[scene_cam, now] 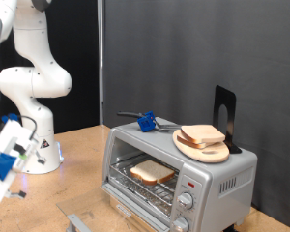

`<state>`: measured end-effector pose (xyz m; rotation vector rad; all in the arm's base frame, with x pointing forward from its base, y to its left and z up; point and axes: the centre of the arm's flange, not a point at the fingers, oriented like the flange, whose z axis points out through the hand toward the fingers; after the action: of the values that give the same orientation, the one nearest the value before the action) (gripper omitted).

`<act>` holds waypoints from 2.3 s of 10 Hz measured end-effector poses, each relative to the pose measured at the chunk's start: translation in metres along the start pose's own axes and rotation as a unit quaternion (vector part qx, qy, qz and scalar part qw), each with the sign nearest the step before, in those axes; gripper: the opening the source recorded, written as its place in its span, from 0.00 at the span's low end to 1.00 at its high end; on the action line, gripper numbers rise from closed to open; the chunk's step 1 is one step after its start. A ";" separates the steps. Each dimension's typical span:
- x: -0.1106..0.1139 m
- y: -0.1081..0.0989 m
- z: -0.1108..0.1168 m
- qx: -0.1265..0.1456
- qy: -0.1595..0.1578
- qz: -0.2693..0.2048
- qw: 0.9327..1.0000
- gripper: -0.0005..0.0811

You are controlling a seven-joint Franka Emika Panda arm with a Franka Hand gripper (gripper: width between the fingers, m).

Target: Make a piece of toast with the oven

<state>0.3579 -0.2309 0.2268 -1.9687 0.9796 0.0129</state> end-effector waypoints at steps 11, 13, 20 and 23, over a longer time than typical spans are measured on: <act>-0.020 0.052 0.084 -0.048 0.029 0.008 0.998 1.00; -0.021 0.050 0.093 -0.034 0.033 0.007 0.999 1.00; -0.048 0.021 0.119 -0.008 -0.028 0.017 0.999 1.00; -0.063 -0.005 0.098 0.034 -0.081 0.031 0.996 1.00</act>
<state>0.3522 -0.1190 0.1959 -1.8435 0.9233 0.1698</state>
